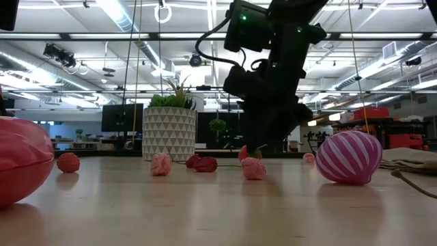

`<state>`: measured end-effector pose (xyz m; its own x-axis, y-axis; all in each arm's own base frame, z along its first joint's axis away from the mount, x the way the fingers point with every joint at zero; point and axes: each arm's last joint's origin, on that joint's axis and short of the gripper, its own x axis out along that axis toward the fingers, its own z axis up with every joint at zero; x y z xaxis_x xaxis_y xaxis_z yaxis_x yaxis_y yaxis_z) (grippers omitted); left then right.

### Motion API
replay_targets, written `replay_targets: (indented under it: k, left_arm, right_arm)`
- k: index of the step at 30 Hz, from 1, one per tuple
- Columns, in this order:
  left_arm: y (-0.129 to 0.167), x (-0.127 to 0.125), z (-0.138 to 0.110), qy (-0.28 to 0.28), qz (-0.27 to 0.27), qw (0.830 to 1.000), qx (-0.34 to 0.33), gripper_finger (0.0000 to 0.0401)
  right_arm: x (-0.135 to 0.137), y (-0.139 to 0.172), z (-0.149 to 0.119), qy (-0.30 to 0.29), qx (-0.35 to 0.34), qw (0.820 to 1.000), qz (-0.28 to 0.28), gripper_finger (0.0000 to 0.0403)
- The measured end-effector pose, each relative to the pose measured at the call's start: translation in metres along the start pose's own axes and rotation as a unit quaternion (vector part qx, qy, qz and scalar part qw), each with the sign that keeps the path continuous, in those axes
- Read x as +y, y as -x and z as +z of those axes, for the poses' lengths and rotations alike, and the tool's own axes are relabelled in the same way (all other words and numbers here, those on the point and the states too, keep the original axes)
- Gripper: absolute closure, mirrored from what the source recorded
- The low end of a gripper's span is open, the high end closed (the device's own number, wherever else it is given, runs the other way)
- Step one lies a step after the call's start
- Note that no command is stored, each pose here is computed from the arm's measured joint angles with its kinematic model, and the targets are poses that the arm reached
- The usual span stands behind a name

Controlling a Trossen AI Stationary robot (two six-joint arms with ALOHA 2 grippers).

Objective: Pick and placing Produce into tupperware
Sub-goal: Put the strawberry into the bin

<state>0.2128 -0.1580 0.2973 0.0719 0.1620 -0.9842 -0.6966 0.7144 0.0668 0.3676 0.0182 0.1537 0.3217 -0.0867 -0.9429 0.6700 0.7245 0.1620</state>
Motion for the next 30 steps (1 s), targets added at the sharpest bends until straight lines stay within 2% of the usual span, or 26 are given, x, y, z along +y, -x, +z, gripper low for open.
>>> replay_targets:
  k: [16, 30]
  left_arm:
    - [0.0000, 0.0002, 0.0003, 0.000, 0.001, 1.000, -0.005, 0.0343]
    - [0.0000, 0.0001, 0.0003, -0.001, 0.001, 1.000, -0.005, 0.0344]
  right_arm:
    - [0.0001, 0.0003, 0.0001, 0.001, -0.015, 1.000, -0.013, 0.0199]
    - [-0.0001, 0.0004, 0.0001, -0.005, -0.015, 1.000, -0.014, 0.0284]
